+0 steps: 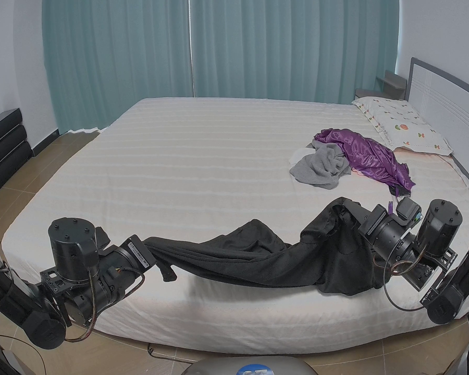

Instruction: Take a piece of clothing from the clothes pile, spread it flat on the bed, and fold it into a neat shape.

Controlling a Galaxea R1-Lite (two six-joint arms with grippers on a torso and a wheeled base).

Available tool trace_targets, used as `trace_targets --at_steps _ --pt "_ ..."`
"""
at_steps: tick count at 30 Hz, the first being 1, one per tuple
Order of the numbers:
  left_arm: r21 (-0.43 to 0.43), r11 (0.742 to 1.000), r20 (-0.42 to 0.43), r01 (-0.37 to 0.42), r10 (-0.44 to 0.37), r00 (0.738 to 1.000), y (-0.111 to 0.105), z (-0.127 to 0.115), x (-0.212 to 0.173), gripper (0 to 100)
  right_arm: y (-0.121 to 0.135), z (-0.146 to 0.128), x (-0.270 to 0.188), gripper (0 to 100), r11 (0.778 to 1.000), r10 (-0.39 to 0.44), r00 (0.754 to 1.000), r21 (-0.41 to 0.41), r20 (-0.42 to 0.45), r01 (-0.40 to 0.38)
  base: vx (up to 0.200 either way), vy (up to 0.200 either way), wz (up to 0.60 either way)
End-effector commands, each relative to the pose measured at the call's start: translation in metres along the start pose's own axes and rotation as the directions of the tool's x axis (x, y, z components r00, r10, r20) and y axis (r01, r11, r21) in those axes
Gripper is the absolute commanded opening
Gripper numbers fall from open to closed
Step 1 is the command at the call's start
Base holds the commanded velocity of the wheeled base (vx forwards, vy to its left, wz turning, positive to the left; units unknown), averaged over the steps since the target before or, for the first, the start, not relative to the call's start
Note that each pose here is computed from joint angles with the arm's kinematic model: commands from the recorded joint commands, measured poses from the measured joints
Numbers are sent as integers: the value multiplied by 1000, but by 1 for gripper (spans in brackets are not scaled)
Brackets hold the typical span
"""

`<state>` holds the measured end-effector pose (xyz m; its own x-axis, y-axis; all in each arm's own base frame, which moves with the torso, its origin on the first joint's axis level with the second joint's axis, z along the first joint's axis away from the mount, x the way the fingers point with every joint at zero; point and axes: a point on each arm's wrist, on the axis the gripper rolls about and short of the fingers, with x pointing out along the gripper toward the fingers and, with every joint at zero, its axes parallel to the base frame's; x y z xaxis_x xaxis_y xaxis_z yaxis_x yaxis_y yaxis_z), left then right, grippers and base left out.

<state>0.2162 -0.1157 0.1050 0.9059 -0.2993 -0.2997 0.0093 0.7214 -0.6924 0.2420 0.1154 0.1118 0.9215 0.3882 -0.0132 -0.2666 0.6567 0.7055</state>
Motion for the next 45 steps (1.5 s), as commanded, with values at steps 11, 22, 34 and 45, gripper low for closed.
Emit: trace_targets --at_steps 11,22,34,45 --pt "2 1000 7 -3 3 1000 0 1 0 0 0 -4 0 0 1000 0 1000 -2 -14 0 0 200 0" --pt "12 1000 8 -28 28 1000 4 -3 -7 0 0 -2 -13 0 1000 -4 1000 -16 -10 3 0 18 0" --pt "37 999 23 -21 20 1000 -4 -11 -19 0 14 10 -55 0 998 43 999 -45 15 -42 -117 0 0" --pt "113 991 170 77 -95 981 -31 12 -68 0 43 46 -103 0 972 128 966 -223 223 -78 -91 0 0"
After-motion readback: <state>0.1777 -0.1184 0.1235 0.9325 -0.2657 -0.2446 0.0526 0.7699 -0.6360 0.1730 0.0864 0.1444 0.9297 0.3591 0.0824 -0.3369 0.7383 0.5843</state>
